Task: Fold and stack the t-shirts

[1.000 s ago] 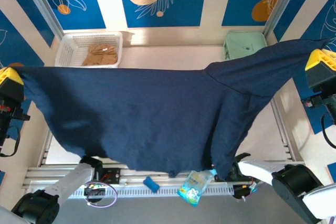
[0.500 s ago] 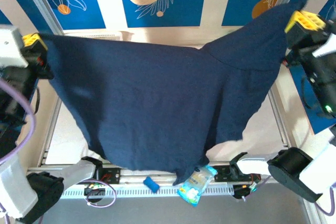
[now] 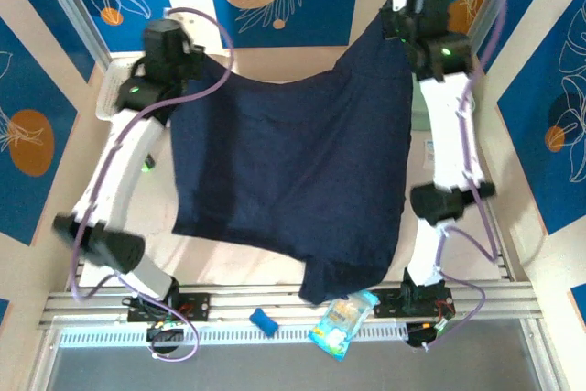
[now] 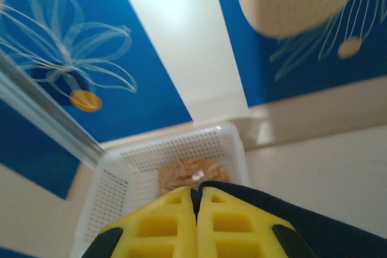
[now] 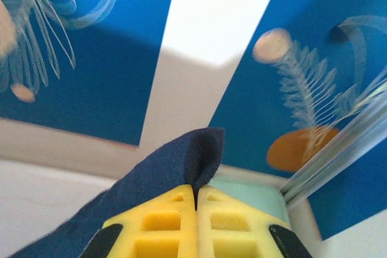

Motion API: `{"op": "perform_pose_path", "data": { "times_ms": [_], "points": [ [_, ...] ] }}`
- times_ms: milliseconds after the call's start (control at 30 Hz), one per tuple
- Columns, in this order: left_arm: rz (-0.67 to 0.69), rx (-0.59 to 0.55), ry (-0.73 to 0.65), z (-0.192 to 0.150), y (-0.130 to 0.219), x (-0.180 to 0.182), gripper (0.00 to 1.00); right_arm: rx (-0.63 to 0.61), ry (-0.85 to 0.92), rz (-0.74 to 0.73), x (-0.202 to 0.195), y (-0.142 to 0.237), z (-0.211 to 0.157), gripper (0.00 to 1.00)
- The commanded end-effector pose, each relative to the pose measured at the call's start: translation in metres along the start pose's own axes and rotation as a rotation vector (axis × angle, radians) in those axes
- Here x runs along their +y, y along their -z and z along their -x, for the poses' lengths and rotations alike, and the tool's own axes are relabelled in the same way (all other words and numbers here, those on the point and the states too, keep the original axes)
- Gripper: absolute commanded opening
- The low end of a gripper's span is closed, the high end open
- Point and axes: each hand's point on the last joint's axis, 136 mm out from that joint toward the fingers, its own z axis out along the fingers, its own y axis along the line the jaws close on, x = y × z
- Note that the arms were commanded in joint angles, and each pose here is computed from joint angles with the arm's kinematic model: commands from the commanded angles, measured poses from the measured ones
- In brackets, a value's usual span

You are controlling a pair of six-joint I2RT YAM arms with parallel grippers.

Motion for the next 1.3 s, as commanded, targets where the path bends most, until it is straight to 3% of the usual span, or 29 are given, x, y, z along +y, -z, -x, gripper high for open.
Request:
{"op": "perform_pose_path", "data": {
  "times_ms": [0,167,367,767,1267],
  "points": [
    [0.026,-0.019,-0.002,-0.009,-0.058,-0.018,0.0,0.089,-0.016,0.007,0.01,-0.067,-0.039,0.0],
    [0.023,0.093,-0.03,-0.064,-0.149,-0.057,0.0,0.198,0.012,0.006,0.036,-0.167,-0.118,0.0],
    [0.06,0.148,0.011,-0.106,-0.213,-0.057,0.0,0.22,-0.015,-0.022,0.047,-0.224,-0.168,0.0],
    [-0.077,0.136,0.033,-0.131,-0.259,-0.083,0.0,0.212,-0.159,-0.121,-0.004,-0.233,-0.178,0.0],
    [-0.155,0.064,0.028,-0.132,-0.29,-0.106,0.0,0.231,-0.12,-0.192,-0.022,-0.232,-0.185,0.0]
  ]
}}
